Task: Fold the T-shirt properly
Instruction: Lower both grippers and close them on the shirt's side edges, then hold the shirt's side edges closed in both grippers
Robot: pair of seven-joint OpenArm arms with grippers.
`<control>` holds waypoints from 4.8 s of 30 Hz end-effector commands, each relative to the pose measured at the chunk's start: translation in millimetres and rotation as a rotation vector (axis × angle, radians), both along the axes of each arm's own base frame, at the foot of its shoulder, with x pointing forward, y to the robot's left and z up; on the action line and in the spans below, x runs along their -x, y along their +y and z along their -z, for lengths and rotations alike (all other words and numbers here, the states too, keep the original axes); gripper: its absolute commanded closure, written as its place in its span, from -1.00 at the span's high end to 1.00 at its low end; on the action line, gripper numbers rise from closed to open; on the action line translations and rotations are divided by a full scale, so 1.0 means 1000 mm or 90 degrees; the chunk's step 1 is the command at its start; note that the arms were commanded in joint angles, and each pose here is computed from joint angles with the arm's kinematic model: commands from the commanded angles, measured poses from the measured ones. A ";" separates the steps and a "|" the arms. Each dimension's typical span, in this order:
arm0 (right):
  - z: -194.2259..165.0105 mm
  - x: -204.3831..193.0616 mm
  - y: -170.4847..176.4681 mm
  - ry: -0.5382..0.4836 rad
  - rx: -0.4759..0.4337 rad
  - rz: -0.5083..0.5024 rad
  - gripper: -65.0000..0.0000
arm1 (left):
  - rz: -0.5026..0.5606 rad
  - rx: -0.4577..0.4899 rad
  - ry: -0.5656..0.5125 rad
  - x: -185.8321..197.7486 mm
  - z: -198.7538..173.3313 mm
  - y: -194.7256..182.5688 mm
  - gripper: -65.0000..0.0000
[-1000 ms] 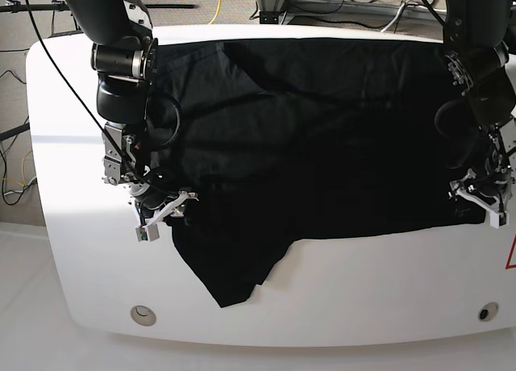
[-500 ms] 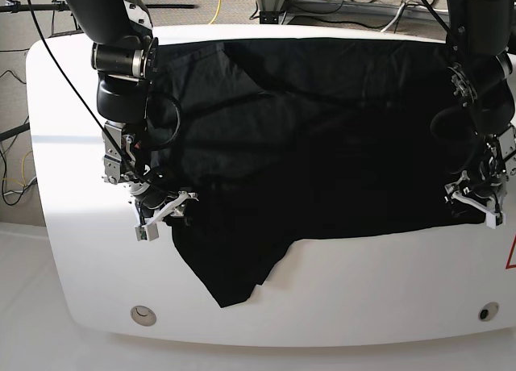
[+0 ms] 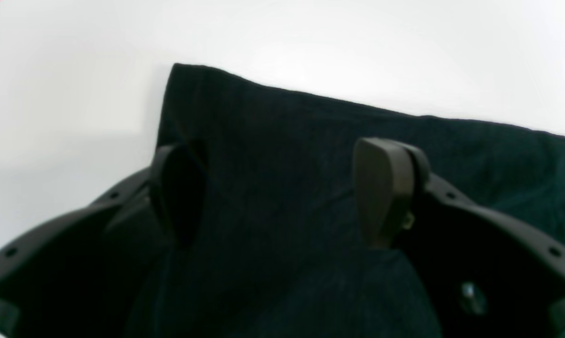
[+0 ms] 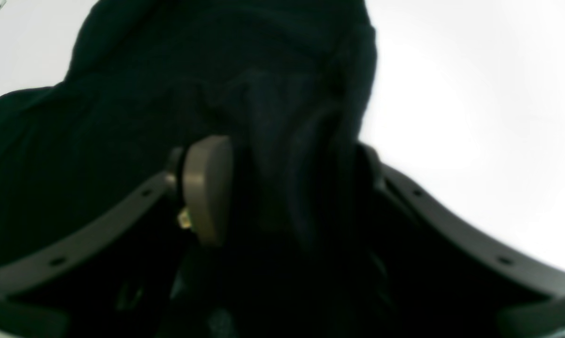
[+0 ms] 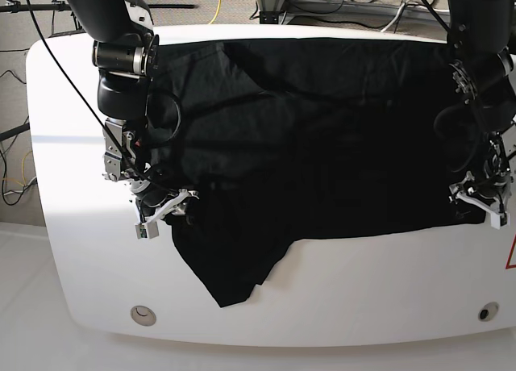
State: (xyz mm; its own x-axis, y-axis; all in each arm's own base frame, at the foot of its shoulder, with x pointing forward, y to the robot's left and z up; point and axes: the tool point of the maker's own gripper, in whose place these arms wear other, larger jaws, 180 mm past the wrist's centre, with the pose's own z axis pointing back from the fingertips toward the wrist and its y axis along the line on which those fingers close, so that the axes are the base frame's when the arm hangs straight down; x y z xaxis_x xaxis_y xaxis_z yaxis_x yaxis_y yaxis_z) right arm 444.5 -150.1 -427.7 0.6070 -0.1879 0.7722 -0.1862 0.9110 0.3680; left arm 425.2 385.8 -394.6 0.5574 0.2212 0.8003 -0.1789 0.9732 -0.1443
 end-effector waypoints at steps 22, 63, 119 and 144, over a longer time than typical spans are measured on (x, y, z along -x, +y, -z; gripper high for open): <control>0.008 0.006 0.001 0.035 0.026 -0.024 -0.04 | -0.036 0.025 -0.042 -0.012 -0.011 0.009 0.40; 0.010 0.013 -0.002 0.026 0.010 -0.014 0.10 | -0.043 -0.031 -0.049 -0.012 -0.021 0.025 0.42; 0.012 0.018 -0.001 0.016 0.006 -0.011 -0.45 | -0.086 -0.035 -0.022 0.013 -0.003 0.042 0.44; 0.005 0.013 0.001 0.002 -0.001 -0.013 -1.00 | -0.062 -0.030 -0.020 0.007 0.001 0.027 -1.00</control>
State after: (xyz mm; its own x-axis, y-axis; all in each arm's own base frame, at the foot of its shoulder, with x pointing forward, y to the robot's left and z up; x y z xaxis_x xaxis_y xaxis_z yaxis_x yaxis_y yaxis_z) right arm 429.4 -148.1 -433.0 0.5928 -0.2118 0.7770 -0.1929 0.8993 0.3924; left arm 404.9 404.4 -415.9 0.5451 0.2604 0.7969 -0.2779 0.9529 -0.1212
